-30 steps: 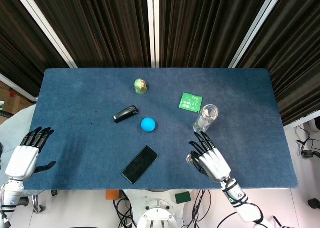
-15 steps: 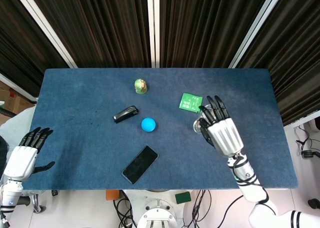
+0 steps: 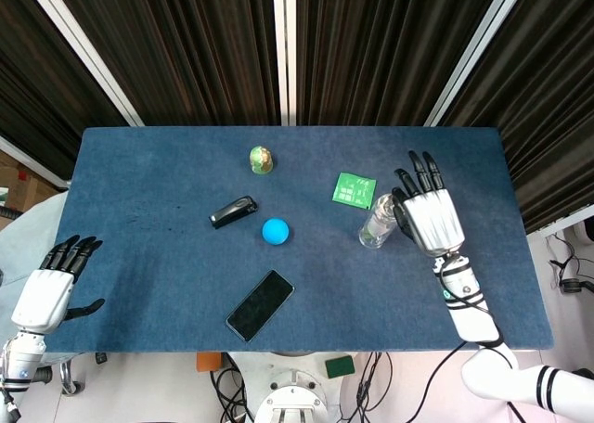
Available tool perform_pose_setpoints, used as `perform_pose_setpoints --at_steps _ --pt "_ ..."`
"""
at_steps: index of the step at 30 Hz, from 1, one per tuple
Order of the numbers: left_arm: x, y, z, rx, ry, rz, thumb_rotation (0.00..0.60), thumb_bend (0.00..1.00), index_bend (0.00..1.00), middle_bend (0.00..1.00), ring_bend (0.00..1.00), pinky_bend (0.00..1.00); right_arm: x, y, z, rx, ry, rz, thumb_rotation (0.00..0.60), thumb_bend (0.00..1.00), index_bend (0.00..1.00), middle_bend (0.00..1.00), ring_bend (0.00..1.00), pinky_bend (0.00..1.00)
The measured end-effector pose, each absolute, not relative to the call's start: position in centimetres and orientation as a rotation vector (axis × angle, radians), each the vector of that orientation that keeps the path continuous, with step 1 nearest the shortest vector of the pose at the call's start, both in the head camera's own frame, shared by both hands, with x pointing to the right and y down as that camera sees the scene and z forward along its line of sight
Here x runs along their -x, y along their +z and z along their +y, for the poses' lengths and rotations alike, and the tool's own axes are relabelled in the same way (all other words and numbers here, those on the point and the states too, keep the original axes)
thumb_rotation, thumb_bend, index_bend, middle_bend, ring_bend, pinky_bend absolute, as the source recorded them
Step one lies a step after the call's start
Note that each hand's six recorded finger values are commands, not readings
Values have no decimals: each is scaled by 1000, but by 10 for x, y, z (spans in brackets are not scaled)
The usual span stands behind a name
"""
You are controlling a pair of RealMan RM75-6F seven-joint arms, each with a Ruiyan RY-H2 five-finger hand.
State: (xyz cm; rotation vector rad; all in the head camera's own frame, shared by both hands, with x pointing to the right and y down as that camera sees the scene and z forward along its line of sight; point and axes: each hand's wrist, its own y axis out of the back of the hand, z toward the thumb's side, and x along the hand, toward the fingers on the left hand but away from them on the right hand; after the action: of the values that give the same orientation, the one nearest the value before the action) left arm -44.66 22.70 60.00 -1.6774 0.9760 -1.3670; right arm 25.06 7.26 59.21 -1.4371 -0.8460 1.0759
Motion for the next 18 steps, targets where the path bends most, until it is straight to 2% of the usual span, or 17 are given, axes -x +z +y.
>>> perform_pose_setpoints --at_steps 18 --pt "448 601 227 1673 -1381 976 600 18 123 117 43 135 -256 606 69 1445 1098 -863 600 458 699 255 7 60"
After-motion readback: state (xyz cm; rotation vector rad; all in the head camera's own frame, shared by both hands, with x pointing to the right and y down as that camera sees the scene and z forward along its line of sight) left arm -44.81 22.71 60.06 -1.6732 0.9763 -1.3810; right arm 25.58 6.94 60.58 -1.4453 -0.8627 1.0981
